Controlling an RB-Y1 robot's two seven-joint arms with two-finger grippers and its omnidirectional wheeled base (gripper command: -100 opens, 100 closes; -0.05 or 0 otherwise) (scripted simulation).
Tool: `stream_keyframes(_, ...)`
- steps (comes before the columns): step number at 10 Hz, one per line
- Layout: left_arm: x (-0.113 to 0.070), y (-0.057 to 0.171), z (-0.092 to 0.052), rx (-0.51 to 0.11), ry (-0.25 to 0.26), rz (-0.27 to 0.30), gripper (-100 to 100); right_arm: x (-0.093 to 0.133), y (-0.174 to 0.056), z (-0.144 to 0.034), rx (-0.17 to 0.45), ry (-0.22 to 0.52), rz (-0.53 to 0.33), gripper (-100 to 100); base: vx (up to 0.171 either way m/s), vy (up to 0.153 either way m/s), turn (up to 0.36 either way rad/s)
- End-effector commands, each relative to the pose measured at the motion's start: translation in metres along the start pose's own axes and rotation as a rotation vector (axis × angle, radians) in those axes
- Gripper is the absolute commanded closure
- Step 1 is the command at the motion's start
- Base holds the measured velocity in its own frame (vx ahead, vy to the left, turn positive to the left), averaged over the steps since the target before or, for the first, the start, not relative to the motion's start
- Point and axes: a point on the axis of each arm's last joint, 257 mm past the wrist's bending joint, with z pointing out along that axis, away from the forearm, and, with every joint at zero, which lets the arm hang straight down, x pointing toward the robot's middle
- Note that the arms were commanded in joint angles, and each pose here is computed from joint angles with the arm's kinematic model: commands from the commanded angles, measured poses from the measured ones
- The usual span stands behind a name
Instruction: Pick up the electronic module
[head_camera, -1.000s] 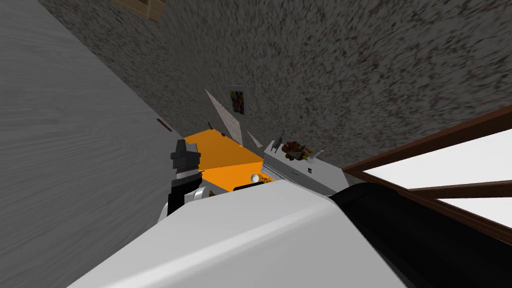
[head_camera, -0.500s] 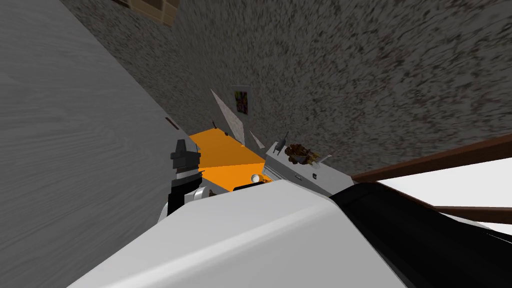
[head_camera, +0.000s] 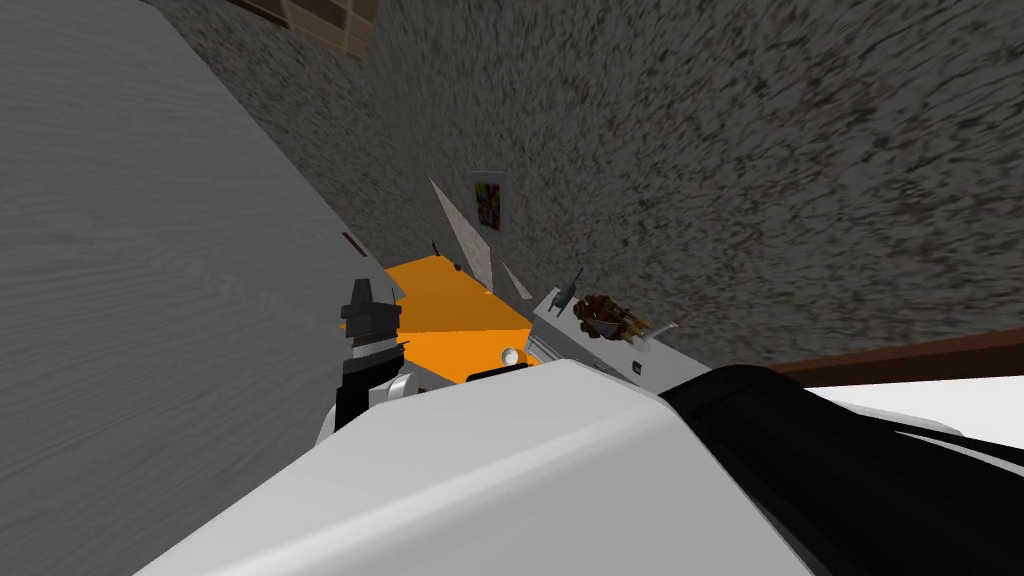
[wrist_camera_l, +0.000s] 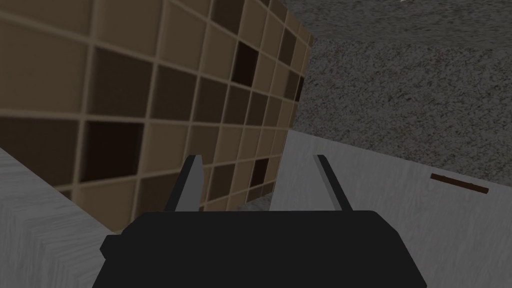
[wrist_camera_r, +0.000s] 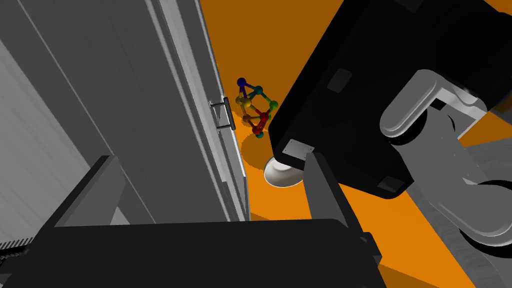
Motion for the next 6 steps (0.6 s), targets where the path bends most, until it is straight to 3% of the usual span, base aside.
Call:
stream_keyframes(1, 0.0, 0.0, 0.0, 0.0, 0.0, 0.0, 0, 0.002, -0.017, -0.012, 0.024, 0.023, -0.038, -100, 0.068, -0.086, 0.19)
stream_keyframes(4, 0.0, 0.0, 0.0, 0.0, 0.0, 0.0, 0, -0.002, -0.033, -0.021, 0.045, 0.032, -0.078, -100, 0.074, -0.109, 0.113)
stream_keyframes(6, 0.0, 0.0, 0.0, 0.0, 0.0, 0.0, 0, -0.018, -0.027, -0.011, 0.026, 0.007, -0.114, -100, 0.057, -0.136, 0.169)
